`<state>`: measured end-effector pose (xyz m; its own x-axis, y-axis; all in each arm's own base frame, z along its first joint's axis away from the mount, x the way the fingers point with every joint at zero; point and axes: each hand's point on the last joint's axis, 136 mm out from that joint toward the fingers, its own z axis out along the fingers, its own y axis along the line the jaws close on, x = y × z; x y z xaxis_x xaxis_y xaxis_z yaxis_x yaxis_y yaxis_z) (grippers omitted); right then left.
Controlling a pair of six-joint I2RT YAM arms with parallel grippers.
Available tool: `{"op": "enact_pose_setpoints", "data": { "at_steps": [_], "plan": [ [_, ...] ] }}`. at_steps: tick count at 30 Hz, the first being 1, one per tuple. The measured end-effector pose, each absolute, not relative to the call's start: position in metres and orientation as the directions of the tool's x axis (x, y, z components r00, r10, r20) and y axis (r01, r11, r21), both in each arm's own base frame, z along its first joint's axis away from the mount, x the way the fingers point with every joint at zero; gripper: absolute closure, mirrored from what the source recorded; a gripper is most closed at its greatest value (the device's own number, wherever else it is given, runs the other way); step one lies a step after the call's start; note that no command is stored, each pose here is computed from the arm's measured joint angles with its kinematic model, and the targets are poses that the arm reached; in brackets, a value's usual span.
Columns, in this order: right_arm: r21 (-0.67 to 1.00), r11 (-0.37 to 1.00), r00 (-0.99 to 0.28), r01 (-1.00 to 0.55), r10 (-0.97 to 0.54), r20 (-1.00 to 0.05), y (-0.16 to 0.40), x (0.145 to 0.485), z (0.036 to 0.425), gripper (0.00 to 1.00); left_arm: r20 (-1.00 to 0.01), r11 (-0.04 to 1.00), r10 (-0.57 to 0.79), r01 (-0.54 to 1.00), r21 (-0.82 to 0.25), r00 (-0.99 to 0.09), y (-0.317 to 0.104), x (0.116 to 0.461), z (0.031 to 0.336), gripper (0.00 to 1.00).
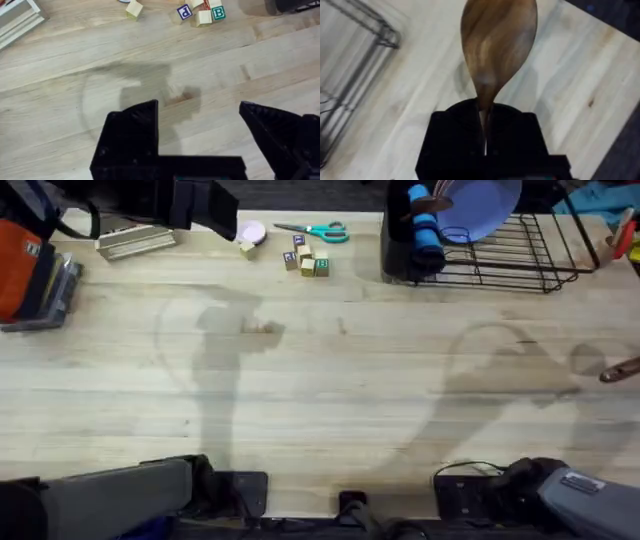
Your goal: Pick up the spoon on the table one by one and put them onto the rack
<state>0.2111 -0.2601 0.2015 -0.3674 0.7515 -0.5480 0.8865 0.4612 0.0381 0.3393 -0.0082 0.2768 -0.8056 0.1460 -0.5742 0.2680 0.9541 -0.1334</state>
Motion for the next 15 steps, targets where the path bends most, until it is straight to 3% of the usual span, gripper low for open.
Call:
{"op": "enact_pose_setpoints", "data": {
  "at_steps": [1, 15],
  "plan": [
    [0.092, 0.530, -0.371, 0.843, 0.698, -0.613, -0.239, 0.227, 0.228, 0.967, -0.574, 0.954, 0.146, 0.268, -0.133, -0.805, -0.008, 0.339, 0.277, 0.008],
    [0.168, 0.829, -0.445, 0.533, 0.444, -0.778, -0.141, 0.332, 0.278, 0.967, -0.574, 0.954, 0.146, 0.268, -0.133, -0.806, -0.008, 0.339, 0.277, 0.008]
  ]
}}
